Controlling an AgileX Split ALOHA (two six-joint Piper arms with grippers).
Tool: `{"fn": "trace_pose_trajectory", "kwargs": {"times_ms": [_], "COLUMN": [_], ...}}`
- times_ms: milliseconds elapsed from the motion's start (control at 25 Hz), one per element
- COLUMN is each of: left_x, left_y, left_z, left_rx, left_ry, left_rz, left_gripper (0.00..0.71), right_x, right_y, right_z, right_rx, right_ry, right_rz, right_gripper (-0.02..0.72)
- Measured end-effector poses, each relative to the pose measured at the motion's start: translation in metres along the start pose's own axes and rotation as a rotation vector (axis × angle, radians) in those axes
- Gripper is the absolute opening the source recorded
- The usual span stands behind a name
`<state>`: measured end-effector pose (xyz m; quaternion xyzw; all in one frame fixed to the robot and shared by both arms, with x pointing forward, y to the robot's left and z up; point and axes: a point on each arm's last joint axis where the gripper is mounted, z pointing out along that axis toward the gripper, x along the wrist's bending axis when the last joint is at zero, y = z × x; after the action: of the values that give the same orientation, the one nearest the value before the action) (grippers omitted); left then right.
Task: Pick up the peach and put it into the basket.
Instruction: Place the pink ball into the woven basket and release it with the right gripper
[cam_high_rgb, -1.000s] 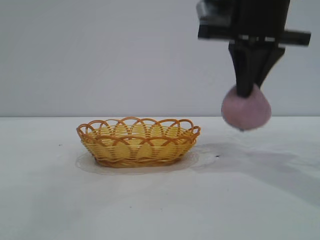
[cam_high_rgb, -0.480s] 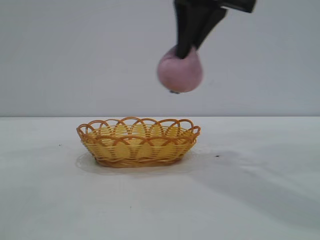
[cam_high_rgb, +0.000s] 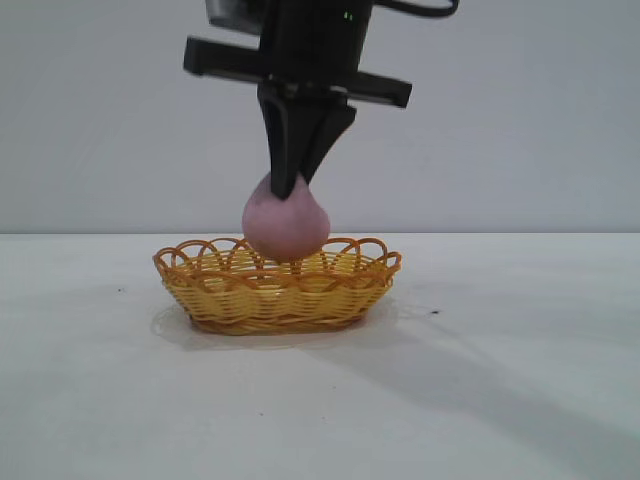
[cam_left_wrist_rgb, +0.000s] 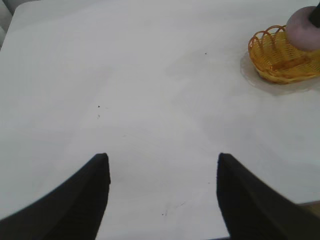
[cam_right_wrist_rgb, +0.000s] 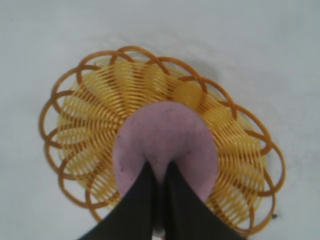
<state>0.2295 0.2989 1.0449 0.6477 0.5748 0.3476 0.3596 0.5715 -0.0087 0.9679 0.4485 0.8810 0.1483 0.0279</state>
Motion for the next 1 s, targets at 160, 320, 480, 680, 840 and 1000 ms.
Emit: {"fn": "trace_pose_trajectory", "kwargs": {"times_ms": [160, 320, 480, 680, 840, 1000], "left_x": [0.0, 0.0, 0.0, 0.0, 0.0, 0.0], "left_y": [0.0, 0.0, 0.0, 0.0, 0.0, 0.0], "left_z": [0.0, 0.0, 0.0, 0.0, 0.0, 0.0], "left_rx": [0.0, 0.0, 0.0, 0.0, 0.0, 0.0], "left_ry": [0.0, 0.0, 0.0, 0.0, 0.0, 0.0], "left_rz": [0.0, 0.0, 0.0, 0.0, 0.0, 0.0], "left_gripper": [0.41, 0.41, 0.41, 0.41, 0.41, 0.41], "right_x": [-0.001, 0.0, 0.0, -0.004, -0.028, -0.07], "right_y": [-0.001, 0.0, -0.001, 0.0, 0.001, -0.001], "right_z": [0.008, 0.007, 0.007, -0.003, -0.025, -0.041], "right_rx": [0.018, 0.014, 0.031, 0.018, -0.009, -0.013], "right_ry": [-0.001, -0.001, -0.002, -0.011, -0.048, -0.087], "right_rz": [0.001, 0.001, 0.001, 0.001, 0.032, 0.121], "right_gripper": [0.104, 0.244, 0.26, 0.287, 0.287, 0.287]}}
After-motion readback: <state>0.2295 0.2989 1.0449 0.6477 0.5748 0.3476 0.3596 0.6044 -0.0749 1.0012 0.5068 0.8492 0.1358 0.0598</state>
